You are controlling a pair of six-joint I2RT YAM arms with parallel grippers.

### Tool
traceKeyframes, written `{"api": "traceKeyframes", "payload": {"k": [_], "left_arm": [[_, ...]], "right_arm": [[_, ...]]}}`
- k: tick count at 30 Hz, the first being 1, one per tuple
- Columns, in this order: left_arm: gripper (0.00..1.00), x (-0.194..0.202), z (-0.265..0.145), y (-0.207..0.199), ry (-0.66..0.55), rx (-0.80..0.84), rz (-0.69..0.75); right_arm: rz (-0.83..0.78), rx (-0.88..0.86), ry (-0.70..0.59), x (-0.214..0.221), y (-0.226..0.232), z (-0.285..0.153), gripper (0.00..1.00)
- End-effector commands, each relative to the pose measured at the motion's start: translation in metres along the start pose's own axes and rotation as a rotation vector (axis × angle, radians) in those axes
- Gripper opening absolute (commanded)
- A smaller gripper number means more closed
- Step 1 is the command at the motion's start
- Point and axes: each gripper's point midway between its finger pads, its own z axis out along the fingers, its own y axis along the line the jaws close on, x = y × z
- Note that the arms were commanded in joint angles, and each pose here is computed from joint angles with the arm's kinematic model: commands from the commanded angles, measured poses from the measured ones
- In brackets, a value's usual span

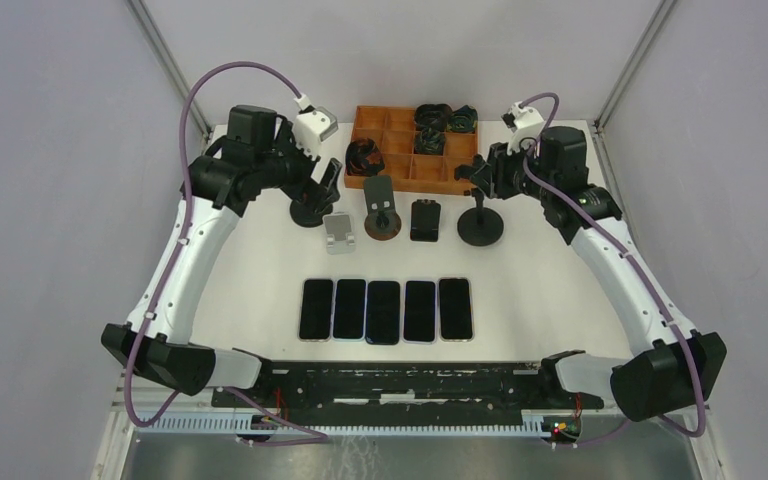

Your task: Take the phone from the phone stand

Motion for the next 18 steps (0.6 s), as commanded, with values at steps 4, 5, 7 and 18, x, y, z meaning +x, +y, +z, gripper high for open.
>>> {"api": "traceKeyframes", "payload": {"k": [4, 5, 7, 18], "left_arm": [[1.0, -0.002, 0.004, -0.005, -0.027, 0.028, -0.041], [1.0, -0.001, 0.005, -0.006, -0.025, 0.031, -0.045], [1.0, -0.002, 0.005, -0.006, -0.029, 0.033, -0.046], [1.0, -0.003, 0.003, -0.004, -0.042, 0.014, -0.043]], "right_arm": [[-0.107, -0.074, -0.268, -0.062, 0.012, -0.01, 0.0], [-0.102, -0.076, -0.263, -0.058, 0.011, -0.008, 0.0], [-0.09, -0.076, -0.254, -0.05, 0.008, -0.004, 0.0], [-0.077, -0.053, -0.217, -0.026, 0.0, 0.001, 0.07]]}}
